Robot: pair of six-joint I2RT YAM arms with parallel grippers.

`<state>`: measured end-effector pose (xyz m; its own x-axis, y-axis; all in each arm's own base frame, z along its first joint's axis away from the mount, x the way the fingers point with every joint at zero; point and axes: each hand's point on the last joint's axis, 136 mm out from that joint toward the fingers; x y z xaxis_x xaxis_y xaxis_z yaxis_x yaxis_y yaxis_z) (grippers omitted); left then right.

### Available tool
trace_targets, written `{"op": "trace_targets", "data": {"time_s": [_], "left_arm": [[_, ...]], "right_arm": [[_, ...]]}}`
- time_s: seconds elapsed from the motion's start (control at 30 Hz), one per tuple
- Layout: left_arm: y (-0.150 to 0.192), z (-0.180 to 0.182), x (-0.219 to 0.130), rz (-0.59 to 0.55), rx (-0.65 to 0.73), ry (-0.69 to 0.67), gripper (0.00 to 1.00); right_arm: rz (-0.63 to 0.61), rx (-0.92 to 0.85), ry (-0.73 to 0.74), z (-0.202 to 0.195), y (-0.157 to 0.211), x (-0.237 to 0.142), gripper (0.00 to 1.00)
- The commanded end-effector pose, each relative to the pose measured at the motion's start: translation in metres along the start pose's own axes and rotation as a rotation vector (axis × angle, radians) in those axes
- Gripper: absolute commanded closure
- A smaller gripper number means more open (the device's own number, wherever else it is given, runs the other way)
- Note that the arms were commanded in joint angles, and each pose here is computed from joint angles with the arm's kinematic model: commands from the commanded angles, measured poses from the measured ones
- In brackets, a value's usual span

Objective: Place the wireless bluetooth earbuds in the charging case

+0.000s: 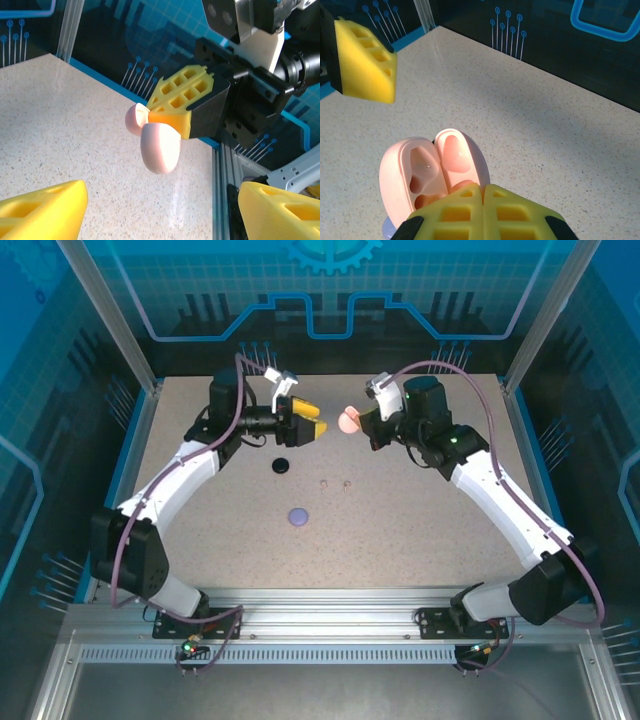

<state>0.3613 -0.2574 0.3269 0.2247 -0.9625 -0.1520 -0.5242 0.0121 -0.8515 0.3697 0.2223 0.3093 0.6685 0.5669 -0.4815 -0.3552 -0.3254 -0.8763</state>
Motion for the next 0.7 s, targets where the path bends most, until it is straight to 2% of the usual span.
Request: {"op": "trace_targets", "data": {"time_s": [0.0, 0.27, 0.67], "left_arm": [[0.019, -0.002, 0.002, 0.109, -0.022, 0.050, 0.20], [0.025, -0.006, 0.012, 0.199, -0.029, 0.103, 0.20], [0.030, -0.004, 0.023, 0.245, -0.062, 0.151, 0.26]], "right_arm": [[0.011, -0.074, -0.038, 0.002, -0.006, -0.004, 1.00], [0.032, -0.093, -0.130, 0.015, -0.006, 0.003, 1.00], [0.038, -0.104, -0.178, 0.033, -0.008, 0.014, 1.00]]}}
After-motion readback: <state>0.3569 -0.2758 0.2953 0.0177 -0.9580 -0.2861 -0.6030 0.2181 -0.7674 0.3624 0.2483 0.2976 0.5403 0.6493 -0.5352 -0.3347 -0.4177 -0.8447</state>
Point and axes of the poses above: each hand's point on the last joint's axis, 136 mm out from that joint toward the fingers, its own x axis out along the fingers, its own z axis along the line the jaws close on, y = z × x, and after that the axes turned 4 degrees about -x, right-handed
